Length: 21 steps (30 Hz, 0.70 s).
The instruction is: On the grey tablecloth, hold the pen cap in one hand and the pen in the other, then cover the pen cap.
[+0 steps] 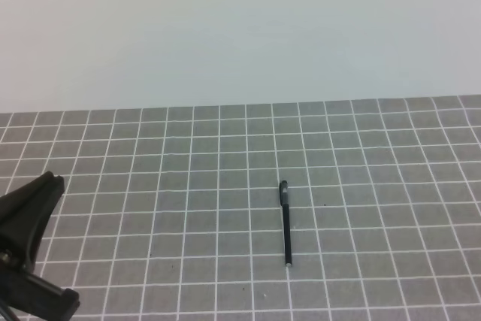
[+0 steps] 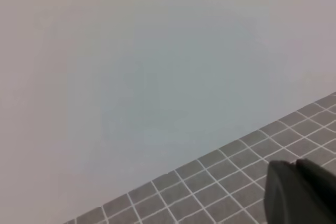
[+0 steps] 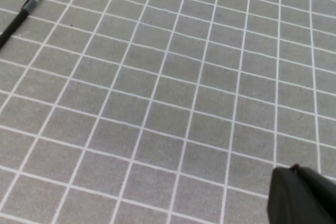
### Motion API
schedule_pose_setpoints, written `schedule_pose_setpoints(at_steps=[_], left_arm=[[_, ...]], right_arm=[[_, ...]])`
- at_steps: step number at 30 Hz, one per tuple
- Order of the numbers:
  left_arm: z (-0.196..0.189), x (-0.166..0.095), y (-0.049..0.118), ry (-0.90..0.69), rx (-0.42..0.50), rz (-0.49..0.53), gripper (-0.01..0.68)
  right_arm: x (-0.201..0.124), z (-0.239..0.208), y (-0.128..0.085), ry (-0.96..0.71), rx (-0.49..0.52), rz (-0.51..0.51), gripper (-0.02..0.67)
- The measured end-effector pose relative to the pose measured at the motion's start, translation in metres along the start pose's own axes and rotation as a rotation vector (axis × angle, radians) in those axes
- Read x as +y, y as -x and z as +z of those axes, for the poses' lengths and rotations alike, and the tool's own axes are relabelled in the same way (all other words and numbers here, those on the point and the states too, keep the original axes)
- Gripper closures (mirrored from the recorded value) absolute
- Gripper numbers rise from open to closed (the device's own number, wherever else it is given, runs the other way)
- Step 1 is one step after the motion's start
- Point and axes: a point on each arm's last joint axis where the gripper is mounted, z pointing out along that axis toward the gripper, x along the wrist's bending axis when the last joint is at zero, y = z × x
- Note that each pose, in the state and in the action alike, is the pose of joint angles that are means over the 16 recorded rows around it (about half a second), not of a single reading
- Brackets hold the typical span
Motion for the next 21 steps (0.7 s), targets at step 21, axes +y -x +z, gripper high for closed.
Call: schedule_pose_setpoints(at_steps=[21], left_arm=[[-0.0039, -0.0010, -0.0002, -0.016, -0.005, -0.249, 0.672]], right_arm=[[0.0000, 0.0000, 0.0001, 0.000, -0.001, -0.001, 0.645]])
